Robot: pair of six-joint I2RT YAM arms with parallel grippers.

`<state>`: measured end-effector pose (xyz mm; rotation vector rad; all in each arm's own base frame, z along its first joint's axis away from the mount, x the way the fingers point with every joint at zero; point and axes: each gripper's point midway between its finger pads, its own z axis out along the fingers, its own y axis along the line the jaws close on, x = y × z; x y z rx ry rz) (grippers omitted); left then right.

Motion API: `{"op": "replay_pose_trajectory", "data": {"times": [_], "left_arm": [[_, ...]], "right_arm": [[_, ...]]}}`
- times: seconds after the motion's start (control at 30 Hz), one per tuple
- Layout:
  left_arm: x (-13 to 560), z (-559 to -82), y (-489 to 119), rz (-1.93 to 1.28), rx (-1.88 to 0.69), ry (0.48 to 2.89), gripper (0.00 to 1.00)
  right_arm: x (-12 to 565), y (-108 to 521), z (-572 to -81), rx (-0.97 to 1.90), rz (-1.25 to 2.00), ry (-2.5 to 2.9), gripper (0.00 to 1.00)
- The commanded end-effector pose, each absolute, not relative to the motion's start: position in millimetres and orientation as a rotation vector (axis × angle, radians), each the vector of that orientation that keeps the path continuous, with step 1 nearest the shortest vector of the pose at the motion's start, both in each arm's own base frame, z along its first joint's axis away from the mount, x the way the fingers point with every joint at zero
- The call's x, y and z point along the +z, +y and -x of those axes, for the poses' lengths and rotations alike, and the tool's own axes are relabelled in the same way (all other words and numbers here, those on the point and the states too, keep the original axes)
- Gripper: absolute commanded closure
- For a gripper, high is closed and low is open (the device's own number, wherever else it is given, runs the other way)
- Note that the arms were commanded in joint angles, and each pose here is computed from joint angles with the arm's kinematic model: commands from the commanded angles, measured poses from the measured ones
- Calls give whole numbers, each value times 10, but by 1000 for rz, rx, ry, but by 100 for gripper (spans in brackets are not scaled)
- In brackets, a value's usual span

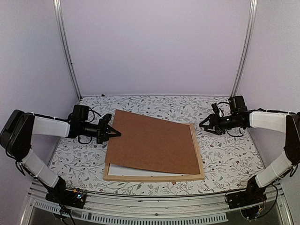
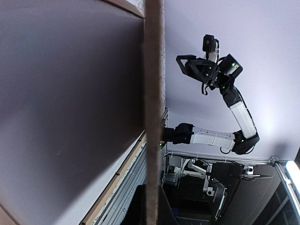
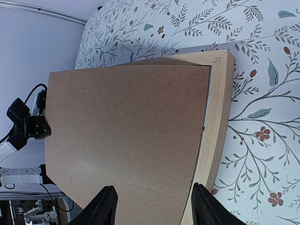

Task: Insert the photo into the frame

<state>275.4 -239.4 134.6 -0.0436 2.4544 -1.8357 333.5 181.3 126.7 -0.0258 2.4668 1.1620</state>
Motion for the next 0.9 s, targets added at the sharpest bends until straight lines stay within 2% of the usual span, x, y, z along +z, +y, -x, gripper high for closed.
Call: {"op": "replay_pose_trajectory", "data": {"times": [0.0, 0.57, 0.73, 0.87], "left_arm": [[1552, -2730, -2505, -128, -1904, 2377, 100], [1313, -2762, -2591, -109, -1860, 2462, 99], [1227, -2763, -2573, -97, -1813, 2495, 89], [1169, -2758, -2560, -85, -1789, 2517, 70]], "right_arm": [[1139, 1792, -3324, 1155, 20, 2484, 42], [870, 1751, -3301, 1120, -11, 2533, 42], [802, 1726, -3285, 1097, -20, 2551, 42], [795, 1719, -3278, 1092, -19, 2552, 42]]}}
